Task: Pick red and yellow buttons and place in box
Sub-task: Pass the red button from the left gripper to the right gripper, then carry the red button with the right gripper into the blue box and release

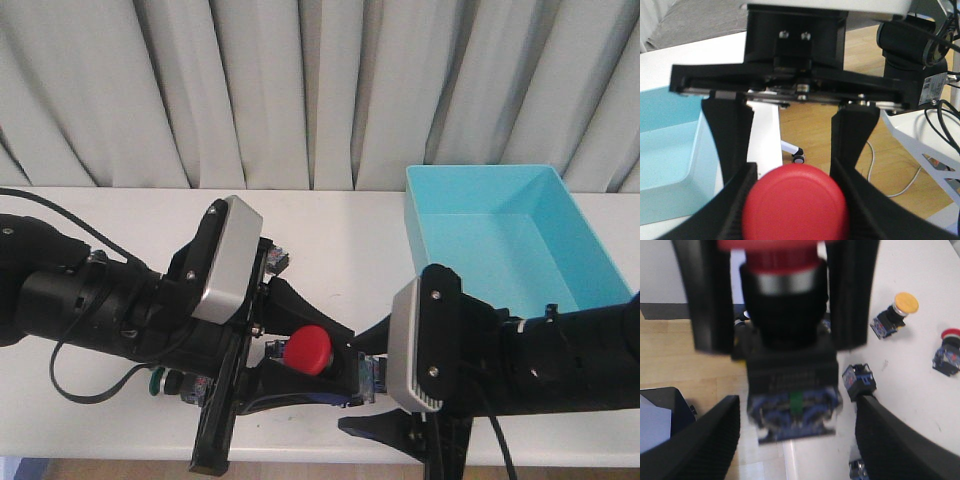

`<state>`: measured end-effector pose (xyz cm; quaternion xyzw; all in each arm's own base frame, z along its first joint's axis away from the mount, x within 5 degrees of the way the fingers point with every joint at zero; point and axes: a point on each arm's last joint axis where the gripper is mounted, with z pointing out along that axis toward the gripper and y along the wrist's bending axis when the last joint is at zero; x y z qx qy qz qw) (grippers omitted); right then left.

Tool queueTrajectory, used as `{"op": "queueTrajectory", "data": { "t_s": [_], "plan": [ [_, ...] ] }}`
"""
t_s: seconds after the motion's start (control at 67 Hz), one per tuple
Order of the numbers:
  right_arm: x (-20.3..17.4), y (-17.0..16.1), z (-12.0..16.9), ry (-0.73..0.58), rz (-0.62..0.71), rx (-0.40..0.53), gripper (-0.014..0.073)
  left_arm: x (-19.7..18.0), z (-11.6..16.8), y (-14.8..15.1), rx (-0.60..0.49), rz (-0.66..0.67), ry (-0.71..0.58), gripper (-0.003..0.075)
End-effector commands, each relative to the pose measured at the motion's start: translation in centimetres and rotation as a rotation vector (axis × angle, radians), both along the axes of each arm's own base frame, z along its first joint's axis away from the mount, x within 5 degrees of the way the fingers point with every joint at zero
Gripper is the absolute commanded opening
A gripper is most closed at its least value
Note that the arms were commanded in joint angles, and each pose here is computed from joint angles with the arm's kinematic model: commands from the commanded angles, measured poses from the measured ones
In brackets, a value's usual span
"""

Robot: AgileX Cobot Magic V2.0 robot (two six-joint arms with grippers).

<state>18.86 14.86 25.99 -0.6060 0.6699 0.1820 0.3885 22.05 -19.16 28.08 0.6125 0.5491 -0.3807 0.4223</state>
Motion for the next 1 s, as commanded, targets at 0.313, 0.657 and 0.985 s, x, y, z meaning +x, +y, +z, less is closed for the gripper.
{"op": "queueTrajectory", "data": {
  "t_s": [0.313, 0.657, 0.985],
  "plan": [
    [0.29, 0.85, 2.00, -0.080, 0.038, 0.109, 0.0432, -0.29, 2.16, -0.12, -0.103, -0.005, -0.004, 0.0185],
    [0.21, 0.88, 1.99, -0.076, 0.046, 0.110, 0.0218, -0.29, 2.16, -0.12, -0.103, -0.002, 0.004, 0.0219],
    [0.10, 0.90, 1.98, -0.069, 0.057, 0.112, 0.0206, -0.08, 2.08, -0.10, -0.094, 0.021, -0.001, 0.0532]
  ]
}}
